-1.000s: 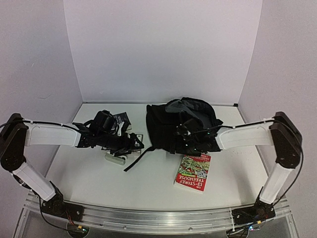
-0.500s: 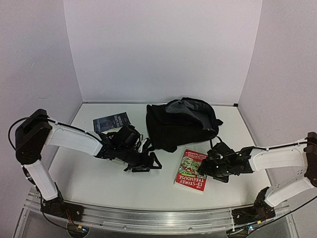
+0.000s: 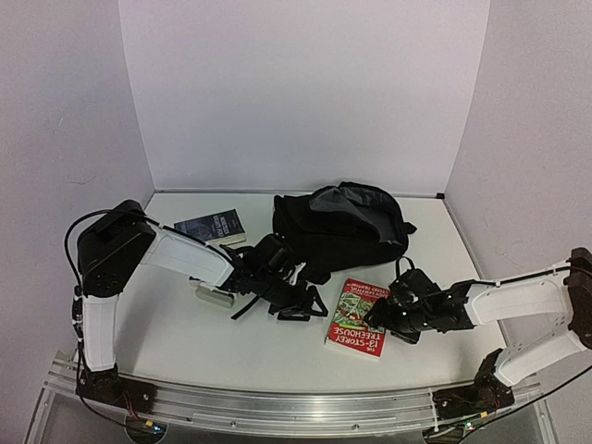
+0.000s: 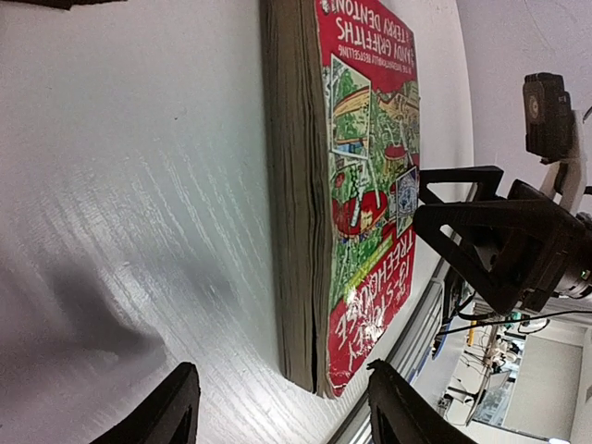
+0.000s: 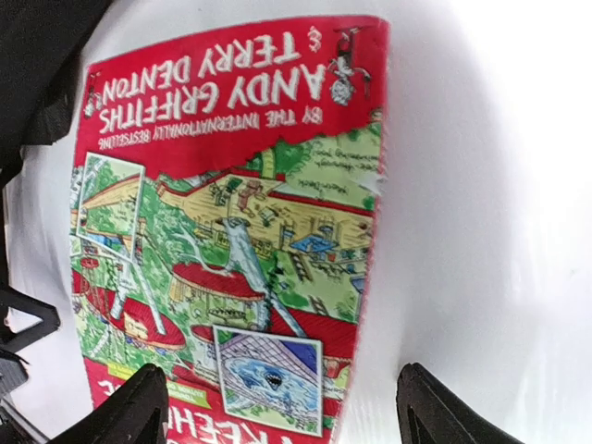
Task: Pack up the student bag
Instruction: Pick up the book from the center of the board.
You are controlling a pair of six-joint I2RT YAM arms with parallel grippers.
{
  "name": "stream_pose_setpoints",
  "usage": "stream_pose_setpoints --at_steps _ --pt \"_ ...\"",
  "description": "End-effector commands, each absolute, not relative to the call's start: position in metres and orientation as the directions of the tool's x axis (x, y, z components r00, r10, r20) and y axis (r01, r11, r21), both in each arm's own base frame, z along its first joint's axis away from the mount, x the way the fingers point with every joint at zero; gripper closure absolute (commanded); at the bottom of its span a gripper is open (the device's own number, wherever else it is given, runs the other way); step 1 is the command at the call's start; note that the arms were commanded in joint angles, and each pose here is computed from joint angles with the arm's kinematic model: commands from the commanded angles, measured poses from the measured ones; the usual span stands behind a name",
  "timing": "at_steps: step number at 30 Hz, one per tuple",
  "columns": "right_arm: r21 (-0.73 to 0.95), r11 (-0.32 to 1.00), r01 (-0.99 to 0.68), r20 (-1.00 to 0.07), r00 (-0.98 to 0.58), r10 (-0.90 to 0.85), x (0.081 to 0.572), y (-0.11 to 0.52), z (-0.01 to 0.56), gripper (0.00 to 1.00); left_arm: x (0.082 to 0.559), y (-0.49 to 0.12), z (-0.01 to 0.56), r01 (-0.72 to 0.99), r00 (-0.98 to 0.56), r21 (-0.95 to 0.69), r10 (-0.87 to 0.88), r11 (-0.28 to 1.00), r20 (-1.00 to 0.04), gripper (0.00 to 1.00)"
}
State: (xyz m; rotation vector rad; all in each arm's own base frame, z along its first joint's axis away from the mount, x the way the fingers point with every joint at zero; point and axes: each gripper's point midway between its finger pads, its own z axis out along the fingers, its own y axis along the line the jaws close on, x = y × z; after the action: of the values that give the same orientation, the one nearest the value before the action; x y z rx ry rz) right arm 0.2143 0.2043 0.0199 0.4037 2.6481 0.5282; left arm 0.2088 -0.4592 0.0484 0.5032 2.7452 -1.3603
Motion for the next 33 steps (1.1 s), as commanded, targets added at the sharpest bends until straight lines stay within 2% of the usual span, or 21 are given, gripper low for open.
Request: stream_pose_setpoints --at_steps 1,10,16,20,25,26,29,33 --pt "0.487 0.854 0.182 -0.307 -0.880 0.363 0.218 0.221 0.020 0.19 0.204 -0.481 0.060 0.344 -0.923 -0.803 0.330 0.486 -0.195 0.40" --pt "0.573 0.808 0.139 -0.252 -0.908 0.335 0.220 0.251 0.016 0.22 0.195 -0.494 0.051 0.337 -0.905 -0.829 0.397 0.446 -0.155 0.43" --pt "0.610 0.784 0.116 -0.223 -0.924 0.310 0.222 0.268 0.016 0.23 0.194 -0.498 0.076 0.349 -0.902 -0.853 0.385 0.387 -0.195 0.47" --pt "0.619 0.777 0.118 -0.207 -0.929 0.306 0.221 0.272 0.014 0.24 0.198 -0.498 0.089 0.359 -0.907 -0.852 0.356 0.380 -0.224 0.64" --pt "0.619 0.773 0.138 -0.215 -0.917 0.336 0.221 0.265 0.017 0.25 0.201 -0.484 0.099 0.388 -0.908 -0.815 0.330 0.430 -0.258 0.96" --pt "0.623 0.770 0.140 -0.219 -0.913 0.343 0.221 0.264 0.021 0.25 0.202 -0.481 0.104 0.402 -0.904 -0.807 0.325 0.433 -0.276 0.99" --pt "0.619 0.774 0.132 -0.252 -0.900 0.355 0.223 0.257 0.037 0.25 0.199 -0.467 0.113 0.433 -0.894 -0.778 0.326 0.455 -0.307 1.00" --pt "0.581 0.811 0.066 -0.352 -0.878 0.324 0.225 0.242 0.074 0.15 0.187 -0.450 0.134 0.504 -0.856 -0.749 0.363 0.430 -0.367 1.00"
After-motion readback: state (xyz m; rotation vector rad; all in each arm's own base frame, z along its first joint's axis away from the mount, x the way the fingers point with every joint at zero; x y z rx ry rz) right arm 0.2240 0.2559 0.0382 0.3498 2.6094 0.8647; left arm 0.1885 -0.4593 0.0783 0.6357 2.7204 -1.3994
